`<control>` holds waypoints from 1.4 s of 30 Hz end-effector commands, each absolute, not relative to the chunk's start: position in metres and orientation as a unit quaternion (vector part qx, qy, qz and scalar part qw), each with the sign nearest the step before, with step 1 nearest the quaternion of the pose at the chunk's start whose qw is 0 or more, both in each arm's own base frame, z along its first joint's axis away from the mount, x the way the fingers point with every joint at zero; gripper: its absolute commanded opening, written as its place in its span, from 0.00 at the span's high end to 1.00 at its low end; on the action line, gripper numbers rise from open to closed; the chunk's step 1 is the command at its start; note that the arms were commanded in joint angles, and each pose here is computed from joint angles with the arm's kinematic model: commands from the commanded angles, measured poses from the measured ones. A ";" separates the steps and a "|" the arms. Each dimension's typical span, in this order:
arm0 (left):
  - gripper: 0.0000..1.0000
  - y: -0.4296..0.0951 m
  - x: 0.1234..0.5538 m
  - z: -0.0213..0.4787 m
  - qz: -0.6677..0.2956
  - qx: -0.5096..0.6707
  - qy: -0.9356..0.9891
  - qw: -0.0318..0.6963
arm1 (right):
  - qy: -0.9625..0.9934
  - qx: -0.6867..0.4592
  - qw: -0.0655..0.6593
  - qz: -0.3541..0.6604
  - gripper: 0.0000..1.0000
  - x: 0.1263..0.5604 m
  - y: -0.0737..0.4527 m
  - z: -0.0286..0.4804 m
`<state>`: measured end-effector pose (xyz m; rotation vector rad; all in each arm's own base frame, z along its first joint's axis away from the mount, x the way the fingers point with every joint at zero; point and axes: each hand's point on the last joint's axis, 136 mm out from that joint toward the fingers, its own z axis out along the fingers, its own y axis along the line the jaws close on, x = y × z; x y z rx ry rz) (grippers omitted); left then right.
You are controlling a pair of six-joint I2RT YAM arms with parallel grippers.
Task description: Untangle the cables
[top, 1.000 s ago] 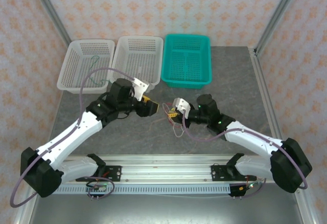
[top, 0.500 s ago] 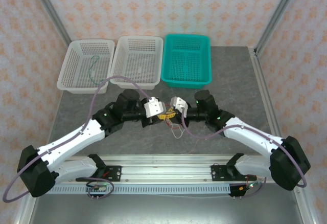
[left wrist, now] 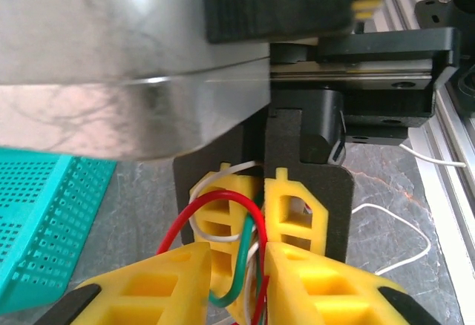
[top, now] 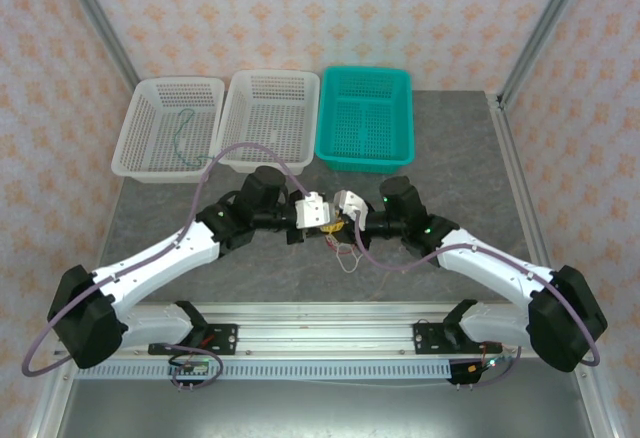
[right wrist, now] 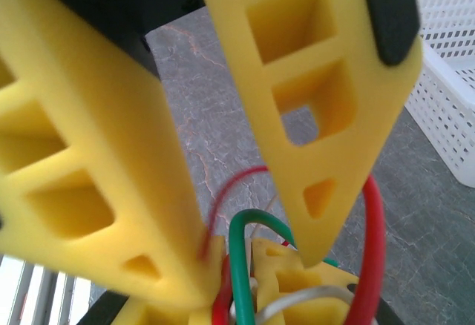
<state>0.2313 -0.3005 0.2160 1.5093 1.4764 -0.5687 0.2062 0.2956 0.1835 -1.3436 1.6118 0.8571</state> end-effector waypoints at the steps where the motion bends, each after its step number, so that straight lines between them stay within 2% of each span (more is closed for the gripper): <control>1: 0.72 -0.307 0.226 0.220 -0.251 0.625 0.586 0.451 | 0.619 -0.537 0.445 0.359 1.00 0.206 0.303 0.203; 5: 0.74 -0.311 0.229 0.218 -0.258 0.618 0.590 0.451 | 0.617 -0.534 0.451 0.363 1.00 0.206 0.304 0.206; 7: 0.85 -0.311 0.233 0.220 -0.256 0.611 0.593 0.458 | 0.623 -0.530 0.452 0.356 1.00 0.209 0.303 0.203; 8: 0.97 -0.309 0.237 0.220 -0.248 0.603 0.600 0.462 | 0.629 -0.525 0.452 0.352 1.00 0.210 0.302 0.201; 10: 1.00 -0.303 0.251 0.221 -0.234 0.571 0.630 0.472 | 0.648 -0.502 0.462 0.339 0.94 0.218 0.297 0.196; 11: 1.00 -0.297 0.259 0.224 -0.239 0.547 0.647 0.475 | 0.660 -0.481 0.473 0.330 0.88 0.225 0.293 0.195; 13: 1.00 -0.282 0.275 0.230 -0.255 0.487 0.678 0.488 | 0.710 -0.402 0.493 0.302 0.72 0.249 0.279 0.187; 15: 1.00 -0.264 0.289 0.233 -0.255 0.426 0.703 0.508 | 0.778 -0.279 0.494 0.268 0.67 0.282 0.250 0.172; 17: 1.00 -0.252 0.294 0.229 -0.245 0.386 0.725 0.515 | 0.835 -0.158 0.465 0.249 0.62 0.305 0.215 0.150; 19: 1.00 -0.248 0.293 0.221 -0.252 0.362 0.739 0.509 | 0.875 -0.064 0.412 0.244 0.60 0.315 0.189 0.124; 21: 1.00 -0.249 0.289 0.211 -0.274 0.345 0.745 0.501 | 0.890 -0.021 0.371 0.264 0.57 0.312 0.182 0.112; 24: 1.00 -0.247 0.290 0.195 -0.294 0.300 0.764 0.490 | 0.889 -0.010 0.356 0.288 0.53 0.306 0.186 0.116; 27: 1.00 -0.244 0.295 0.176 -0.302 0.250 0.795 0.463 | 0.885 0.015 0.350 0.306 0.45 0.304 0.187 0.128; 34: 1.00 -0.251 0.303 0.136 -0.308 0.180 0.840 0.408 | 0.810 -0.015 0.363 0.460 0.38 0.289 0.236 0.192; 38: 1.00 -0.263 0.307 0.123 -0.317 0.164 0.849 0.389 | 0.810 -0.091 0.377 0.440 0.36 0.272 0.270 0.190; 42: 1.00 -0.270 0.310 0.117 -0.316 0.164 0.860 0.365 | 0.828 -0.123 0.411 0.361 0.35 0.284 0.274 0.157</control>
